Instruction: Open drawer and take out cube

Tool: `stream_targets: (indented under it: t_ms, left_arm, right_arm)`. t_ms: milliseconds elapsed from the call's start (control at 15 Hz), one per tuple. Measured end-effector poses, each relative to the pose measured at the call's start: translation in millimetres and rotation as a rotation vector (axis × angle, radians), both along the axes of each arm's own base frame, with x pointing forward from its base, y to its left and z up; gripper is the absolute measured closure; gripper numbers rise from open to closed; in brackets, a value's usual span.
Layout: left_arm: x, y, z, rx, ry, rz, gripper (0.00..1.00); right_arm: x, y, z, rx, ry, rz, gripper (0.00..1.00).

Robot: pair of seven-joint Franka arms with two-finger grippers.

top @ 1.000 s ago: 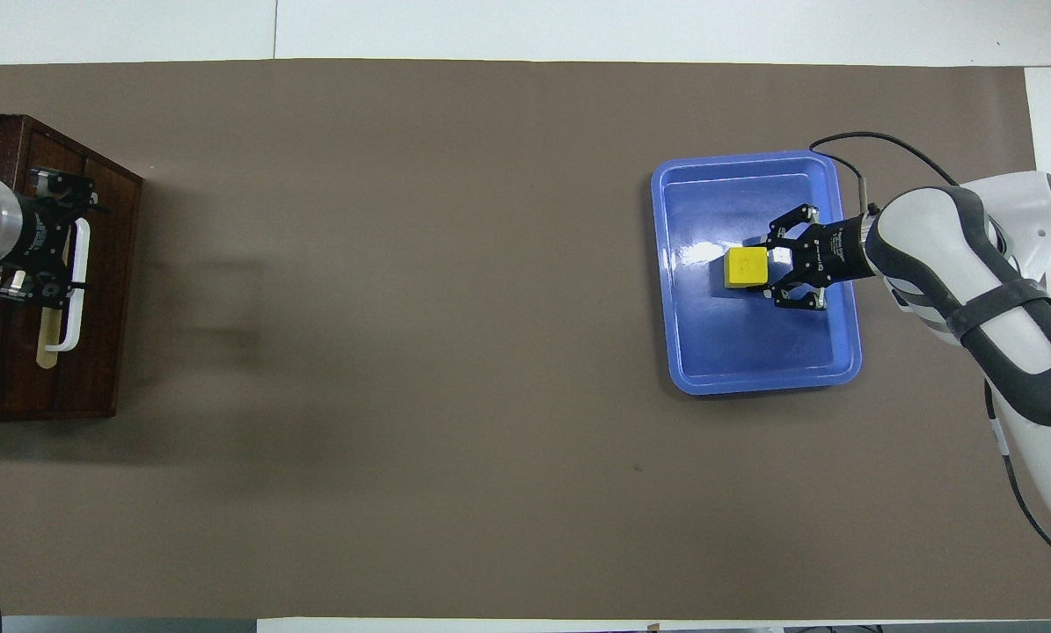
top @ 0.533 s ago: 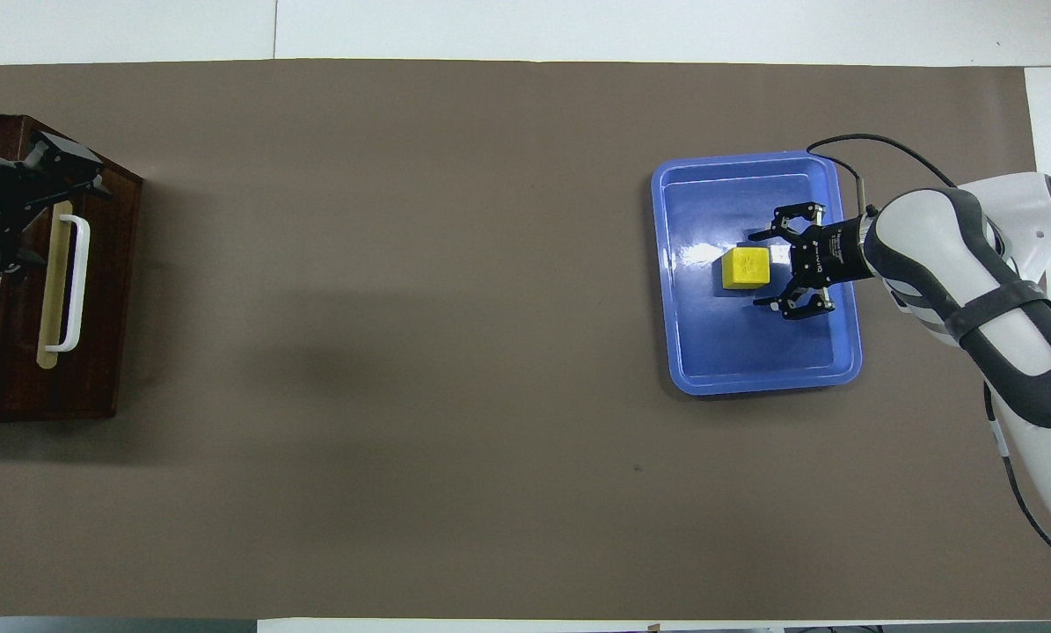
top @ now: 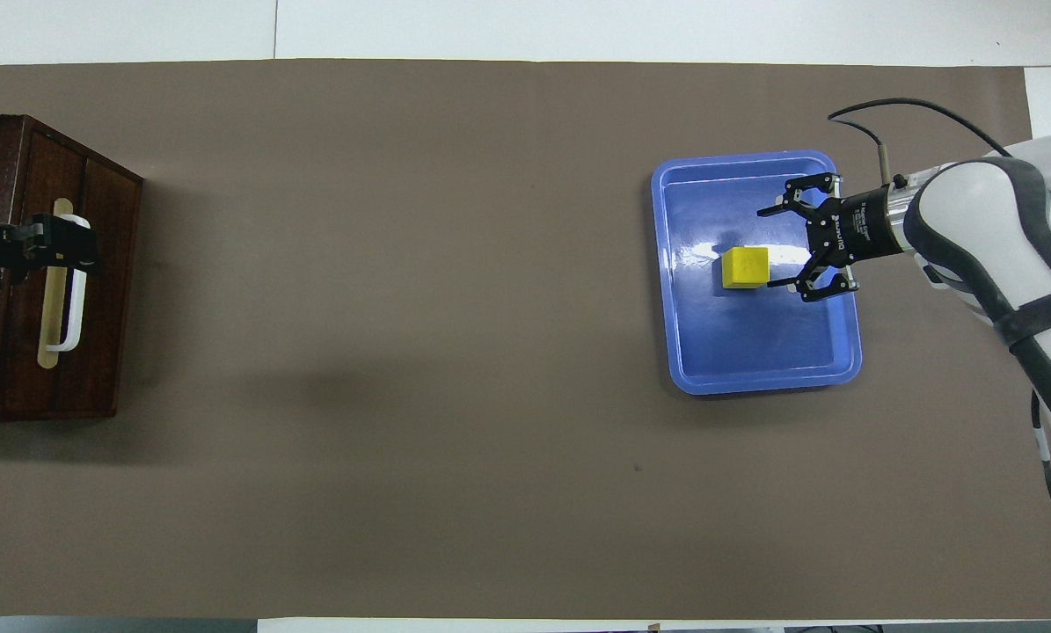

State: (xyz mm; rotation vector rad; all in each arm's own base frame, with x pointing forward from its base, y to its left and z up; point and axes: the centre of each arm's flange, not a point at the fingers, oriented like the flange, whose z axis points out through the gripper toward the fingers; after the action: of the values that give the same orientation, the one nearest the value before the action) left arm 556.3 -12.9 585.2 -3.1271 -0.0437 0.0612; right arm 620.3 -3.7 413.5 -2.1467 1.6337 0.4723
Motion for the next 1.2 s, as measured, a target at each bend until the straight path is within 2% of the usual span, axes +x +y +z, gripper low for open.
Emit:
stream_targets:
  t_ms: [67,200,467,600,733,933,1067,1200]
  left_arm:
    - [-8,0,10,-0.005,0.000,-0.030,0.00]
    - [-10,-3,11,-0.007,0.002,-0.049,0.00]
    - [-11,-11,8,-0.007,0.007,-0.074,0.00]
    - [-11,-13,9,-0.007,0.006,-0.081,0.00]
    - [-12,-13,11,-0.008,0.003,-0.093,0.00]
    - [-12,-13,12,-0.008,0.000,-0.099,0.00]
    - [-12,-15,12,-0.008,-0.001,-0.106,0.00]
    - [-12,-15,12,-0.009,-0.002,-0.110,0.00]
  right_arm:
    - [-4.9,6,42,-0.048,-0.046,0.120,0.00]
    - [-7.1,6,74,-0.110,-0.103,0.335,0.00]
    - [-14.4,-2,128,-0.252,-0.271,0.785,0.00]
    - [-24.0,-5,151,-0.304,-0.326,0.939,0.00]
    - [-42.0,-7,174,-0.327,-0.333,1.064,0.00]
    - [-69.6,-10,203,-0.357,-0.314,1.243,0.00]
    - [-72.7,-3,208,-0.390,-0.319,1.322,0.00]
    - [-67.3,2,200,-0.415,-0.335,1.349,0.00]
